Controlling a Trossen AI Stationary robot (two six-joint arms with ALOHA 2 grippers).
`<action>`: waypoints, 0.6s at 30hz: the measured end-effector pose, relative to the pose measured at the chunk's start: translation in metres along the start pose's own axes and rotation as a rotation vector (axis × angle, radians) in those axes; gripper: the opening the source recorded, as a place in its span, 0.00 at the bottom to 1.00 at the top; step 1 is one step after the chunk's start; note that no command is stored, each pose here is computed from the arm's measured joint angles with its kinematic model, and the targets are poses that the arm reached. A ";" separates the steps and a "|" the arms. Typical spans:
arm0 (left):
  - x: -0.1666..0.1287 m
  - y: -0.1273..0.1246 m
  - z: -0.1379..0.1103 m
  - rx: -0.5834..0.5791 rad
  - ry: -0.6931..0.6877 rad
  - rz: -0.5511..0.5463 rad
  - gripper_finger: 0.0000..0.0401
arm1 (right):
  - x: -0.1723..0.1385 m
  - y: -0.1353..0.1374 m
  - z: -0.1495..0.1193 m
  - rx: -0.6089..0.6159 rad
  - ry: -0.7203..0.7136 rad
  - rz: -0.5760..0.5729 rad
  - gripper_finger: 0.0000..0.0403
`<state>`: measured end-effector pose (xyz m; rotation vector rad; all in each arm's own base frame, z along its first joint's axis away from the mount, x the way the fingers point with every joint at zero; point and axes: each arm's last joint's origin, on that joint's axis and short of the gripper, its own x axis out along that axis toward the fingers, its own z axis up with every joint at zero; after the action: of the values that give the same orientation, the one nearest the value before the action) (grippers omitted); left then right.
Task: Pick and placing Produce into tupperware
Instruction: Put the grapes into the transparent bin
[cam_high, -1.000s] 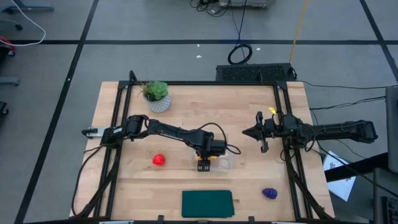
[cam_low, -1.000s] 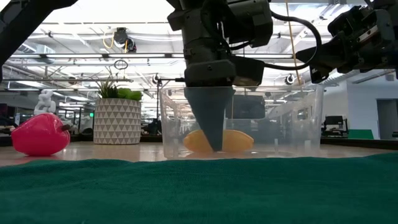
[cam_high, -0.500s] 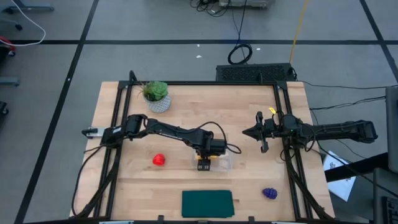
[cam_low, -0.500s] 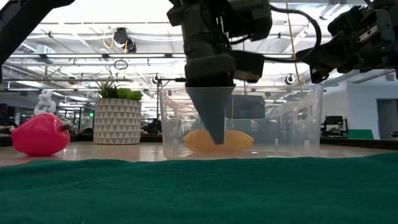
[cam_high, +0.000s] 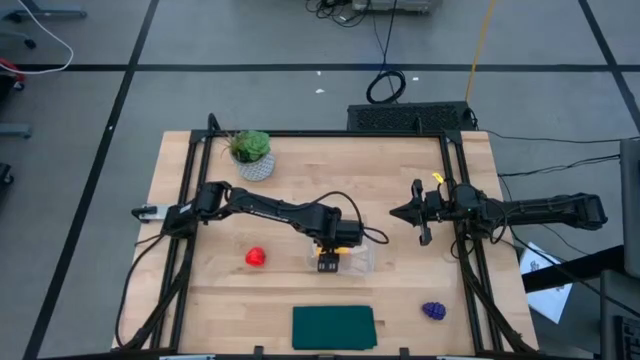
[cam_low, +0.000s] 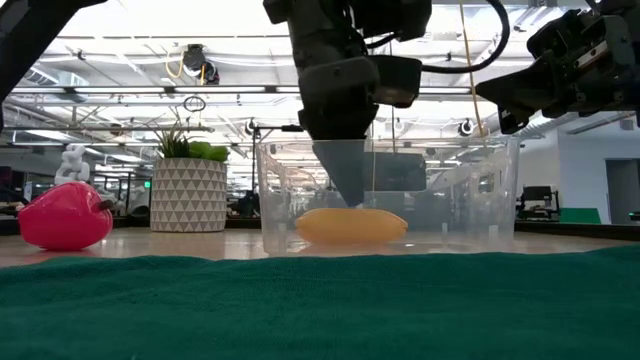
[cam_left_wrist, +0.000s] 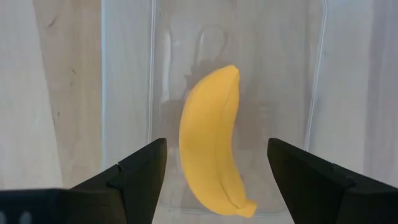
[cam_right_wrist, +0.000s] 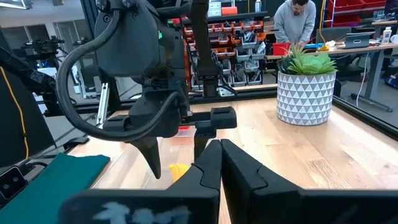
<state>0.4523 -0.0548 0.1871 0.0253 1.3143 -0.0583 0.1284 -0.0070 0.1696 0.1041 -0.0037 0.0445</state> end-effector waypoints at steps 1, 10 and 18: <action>0.000 0.000 0.000 0.000 0.001 0.000 0.71 | 0.000 0.000 0.000 0.000 0.000 0.000 0.00; -0.009 0.000 -0.002 0.008 0.005 0.000 0.71 | 0.000 0.000 0.000 -0.001 -0.001 0.000 0.00; -0.009 0.000 -0.002 0.013 0.003 0.000 0.71 | 0.000 0.000 0.000 -0.001 -0.004 0.000 0.00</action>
<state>0.4483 -0.0543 0.1955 0.0366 1.3167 -0.0667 0.1284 -0.0071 0.1700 0.1033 -0.0075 0.0444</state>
